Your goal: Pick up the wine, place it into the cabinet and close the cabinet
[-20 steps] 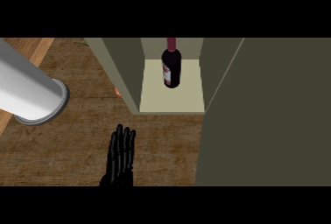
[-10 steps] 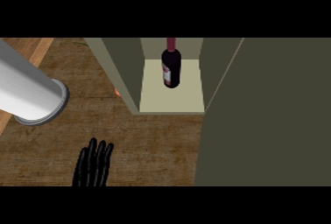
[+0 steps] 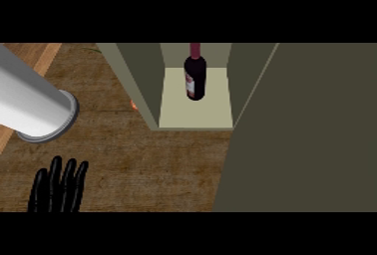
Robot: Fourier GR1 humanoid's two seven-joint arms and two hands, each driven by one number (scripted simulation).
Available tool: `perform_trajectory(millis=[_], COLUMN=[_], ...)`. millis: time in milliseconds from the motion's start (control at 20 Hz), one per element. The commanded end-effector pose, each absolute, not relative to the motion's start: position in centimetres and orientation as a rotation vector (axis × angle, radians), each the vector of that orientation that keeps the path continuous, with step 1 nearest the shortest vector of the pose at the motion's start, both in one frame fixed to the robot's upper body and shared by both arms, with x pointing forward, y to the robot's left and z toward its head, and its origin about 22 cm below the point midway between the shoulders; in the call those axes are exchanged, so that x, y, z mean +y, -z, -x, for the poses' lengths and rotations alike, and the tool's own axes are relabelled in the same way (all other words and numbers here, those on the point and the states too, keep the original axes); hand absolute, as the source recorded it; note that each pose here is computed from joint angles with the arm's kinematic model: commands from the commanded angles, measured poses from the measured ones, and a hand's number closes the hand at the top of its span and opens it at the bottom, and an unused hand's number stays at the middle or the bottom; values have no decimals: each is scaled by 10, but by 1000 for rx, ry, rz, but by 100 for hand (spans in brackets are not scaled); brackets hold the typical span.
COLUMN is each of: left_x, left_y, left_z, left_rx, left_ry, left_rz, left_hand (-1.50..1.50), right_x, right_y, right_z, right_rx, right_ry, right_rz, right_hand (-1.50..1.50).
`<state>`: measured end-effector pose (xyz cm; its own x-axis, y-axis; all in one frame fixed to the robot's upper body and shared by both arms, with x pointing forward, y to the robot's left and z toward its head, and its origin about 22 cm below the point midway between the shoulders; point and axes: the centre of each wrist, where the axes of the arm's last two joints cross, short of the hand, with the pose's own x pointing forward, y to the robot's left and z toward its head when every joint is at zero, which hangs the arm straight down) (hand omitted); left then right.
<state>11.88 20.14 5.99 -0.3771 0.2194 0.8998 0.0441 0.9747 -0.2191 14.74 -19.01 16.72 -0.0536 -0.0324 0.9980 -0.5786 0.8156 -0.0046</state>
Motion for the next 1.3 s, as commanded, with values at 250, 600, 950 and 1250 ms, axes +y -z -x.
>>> perform_trajectory(millis=[250, 600, 950, 1250], left_x=[255, 284, 312, 319], left_y=[-62, -76, -85, -98], left_z=[-113, -123, -126, -128], left_rx=[-1983, -1959, -1958, -1951], left_ry=[-228, -206, -197, -192], left_rz=[146, 112, 144, 172], left_hand=[-150, -150, -150, -150], right_x=[-168, -130, -106, -75], right_y=[-190, -192, -189, -183], right_z=[-103, -89, -82, -91], right_rx=[-1630, -1616, -1609, -1680], right_ry=[-685, -714, -652, -671], right_rz=[-708, -790, -795, -713], right_hand=[150, 150, 150, 150])
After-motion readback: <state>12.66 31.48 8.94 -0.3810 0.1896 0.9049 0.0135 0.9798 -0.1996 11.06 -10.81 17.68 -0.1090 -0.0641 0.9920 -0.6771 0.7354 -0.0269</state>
